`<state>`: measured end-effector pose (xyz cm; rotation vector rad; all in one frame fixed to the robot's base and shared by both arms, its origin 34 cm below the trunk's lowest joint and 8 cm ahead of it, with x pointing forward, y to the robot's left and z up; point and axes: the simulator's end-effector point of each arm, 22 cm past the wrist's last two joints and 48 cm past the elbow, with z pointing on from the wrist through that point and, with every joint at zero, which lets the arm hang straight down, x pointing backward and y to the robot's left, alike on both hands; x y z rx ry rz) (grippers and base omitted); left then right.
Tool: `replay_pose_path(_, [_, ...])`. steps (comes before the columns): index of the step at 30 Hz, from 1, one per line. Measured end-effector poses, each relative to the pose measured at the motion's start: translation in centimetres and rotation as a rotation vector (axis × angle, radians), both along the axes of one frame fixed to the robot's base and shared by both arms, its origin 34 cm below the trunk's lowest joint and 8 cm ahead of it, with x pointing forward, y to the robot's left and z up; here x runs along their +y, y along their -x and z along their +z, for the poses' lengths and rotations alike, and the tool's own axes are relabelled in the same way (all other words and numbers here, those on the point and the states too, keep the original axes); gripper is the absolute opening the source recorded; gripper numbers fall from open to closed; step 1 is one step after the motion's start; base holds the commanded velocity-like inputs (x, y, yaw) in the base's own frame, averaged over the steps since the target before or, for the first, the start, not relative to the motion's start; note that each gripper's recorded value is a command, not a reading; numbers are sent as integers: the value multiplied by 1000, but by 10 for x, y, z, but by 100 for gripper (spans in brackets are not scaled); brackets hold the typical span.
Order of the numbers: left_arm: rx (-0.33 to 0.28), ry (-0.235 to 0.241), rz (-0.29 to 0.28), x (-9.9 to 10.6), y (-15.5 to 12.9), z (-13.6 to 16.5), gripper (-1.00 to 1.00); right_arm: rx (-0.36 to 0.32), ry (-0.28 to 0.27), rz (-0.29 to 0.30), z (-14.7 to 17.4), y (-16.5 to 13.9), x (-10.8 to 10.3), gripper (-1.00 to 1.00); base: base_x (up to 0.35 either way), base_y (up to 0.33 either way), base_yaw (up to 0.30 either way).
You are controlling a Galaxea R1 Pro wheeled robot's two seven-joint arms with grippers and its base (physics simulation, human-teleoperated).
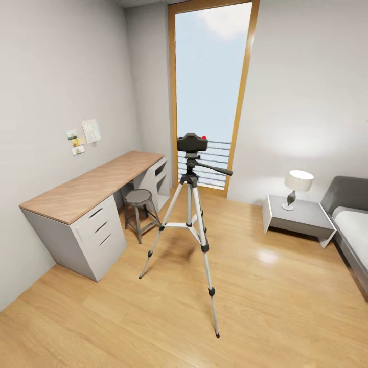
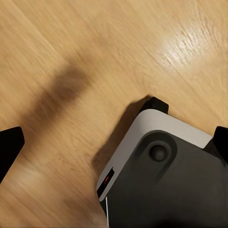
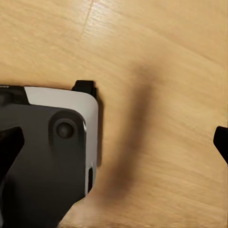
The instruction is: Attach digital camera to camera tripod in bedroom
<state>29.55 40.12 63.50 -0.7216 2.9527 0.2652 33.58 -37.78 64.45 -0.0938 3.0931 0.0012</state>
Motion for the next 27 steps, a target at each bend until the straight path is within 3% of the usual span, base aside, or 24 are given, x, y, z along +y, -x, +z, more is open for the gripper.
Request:
replay_pose_path(7, [5, 5, 4, -4, 4, -1, 100, 48, 55, -55, -9, 50, -11, 100, 0, 0, 0])
replay_pose_path(18, [39, 32, -3, -25, 29, -8, 100, 53, 82, -55, -16, 99, -16, 100, 0, 0, 0])
replay_pose_path(21, [41, 35, -5, -28, 30, -9, 100, 51, 76, -53, -18, 103, -11, 100, 0, 0, 0])
replay_pose_path(22, [43, 43, -9, -34, 31, -10, 100, 52, 61, -49, -21, 106, 5, 100, 0, 0, 0])
replay_pose_path(27, [44, 46, -13, -37, 32, -10, 100, 49, 54, -47, -22, 107, 12, 100, 0, 0, 0])
